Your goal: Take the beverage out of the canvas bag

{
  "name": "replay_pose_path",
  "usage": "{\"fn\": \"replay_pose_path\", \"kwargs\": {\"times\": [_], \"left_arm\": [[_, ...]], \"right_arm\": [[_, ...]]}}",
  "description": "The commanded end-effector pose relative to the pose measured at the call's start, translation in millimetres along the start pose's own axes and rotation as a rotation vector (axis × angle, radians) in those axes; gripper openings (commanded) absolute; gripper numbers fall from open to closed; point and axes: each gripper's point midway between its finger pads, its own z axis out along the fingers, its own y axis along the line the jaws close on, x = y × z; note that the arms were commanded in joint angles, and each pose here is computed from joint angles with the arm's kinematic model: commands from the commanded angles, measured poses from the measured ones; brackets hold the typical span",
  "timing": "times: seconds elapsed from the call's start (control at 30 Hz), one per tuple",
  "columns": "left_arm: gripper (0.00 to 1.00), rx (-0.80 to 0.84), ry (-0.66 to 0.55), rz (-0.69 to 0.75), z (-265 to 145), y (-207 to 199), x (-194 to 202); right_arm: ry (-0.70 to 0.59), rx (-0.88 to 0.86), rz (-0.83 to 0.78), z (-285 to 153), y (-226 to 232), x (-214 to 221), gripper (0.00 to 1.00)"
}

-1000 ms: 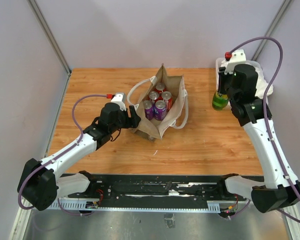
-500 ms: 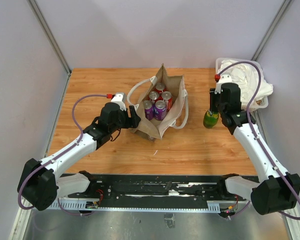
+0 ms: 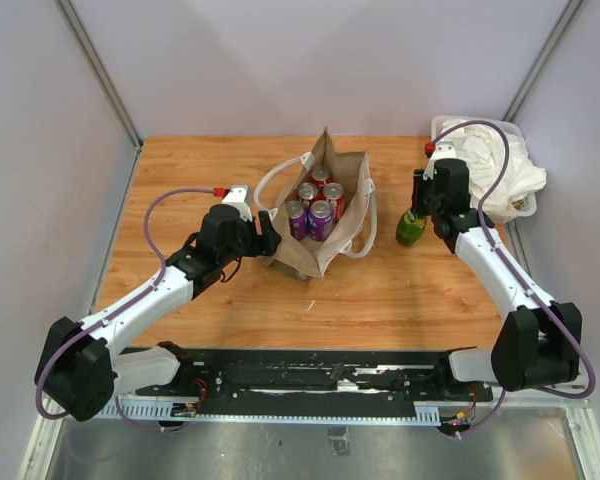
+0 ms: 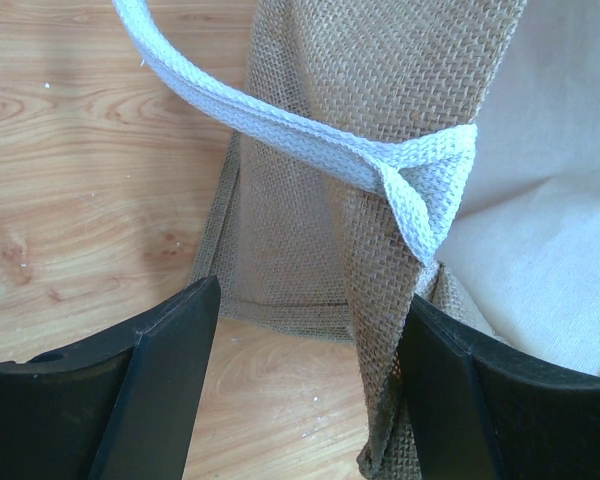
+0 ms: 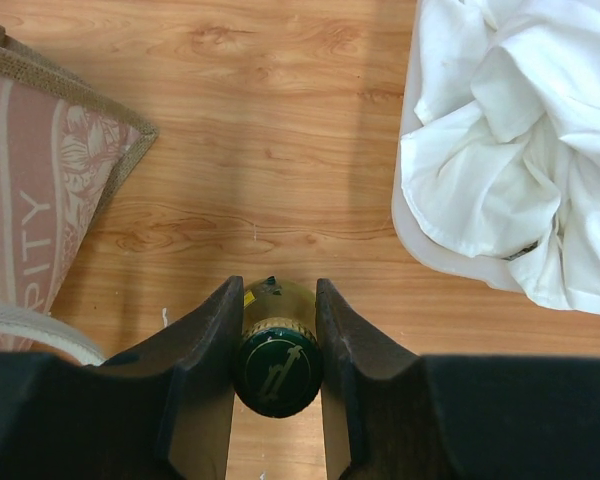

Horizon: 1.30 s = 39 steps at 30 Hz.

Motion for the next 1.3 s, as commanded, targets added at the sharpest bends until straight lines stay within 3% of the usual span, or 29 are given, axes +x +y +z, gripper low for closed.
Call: {"fn": "replay_pose_path", "kwargs": {"times": [0.0, 0.2, 0.5, 0.53, 0.57, 0.63, 0.67, 0.83, 1.03, 1.27], "left_arm": [[0.75, -0.006, 0.139, 0.049, -4, 3, 36], [0.75, -0.005, 0.136, 0.045, -4, 4, 37], [0.75, -0.005, 0.138, 0.049, -4, 4, 38], [0.75, -0.004, 0.138, 0.049, -4, 4, 38], [0.75, -0.005, 0.139, 0.049, -5, 4, 38], [0.75, -0.004, 0.140, 0.049, -5, 4, 39], [0.76, -0.004, 0.140, 0.049, -5, 4, 39], [0.76, -0.005, 0.141, 0.049, -5, 5, 40], [0.76, -0.006, 0.138, 0.048, -6, 5, 40], [0.76, -0.008, 0.139, 0.044, -3, 5, 41]], "right_arm": [[-0.172, 0.011, 0.048, -1, -5, -48, 0.01], [-0.117, 0.026, 0.035, 6, -7, -27, 0.03], [-0.048, 0.027, 0.023, 11, -7, 5, 0.17], [-0.040, 0.024, 0.020, 10, -7, 8, 0.23], [-0.037, 0.020, 0.019, 10, -6, 9, 0.36], [-0.032, 0.024, 0.017, 8, -7, 13, 0.80], [-0.036, 0.031, 0.019, 6, -8, 13, 0.98], [-0.070, 0.044, 0.001, -5, -12, -2, 0.99], [-0.167, 0.012, -0.031, -41, 0, -55, 1.00], [-0.262, -0.145, -0.138, -99, 63, -129, 0.84]]}}
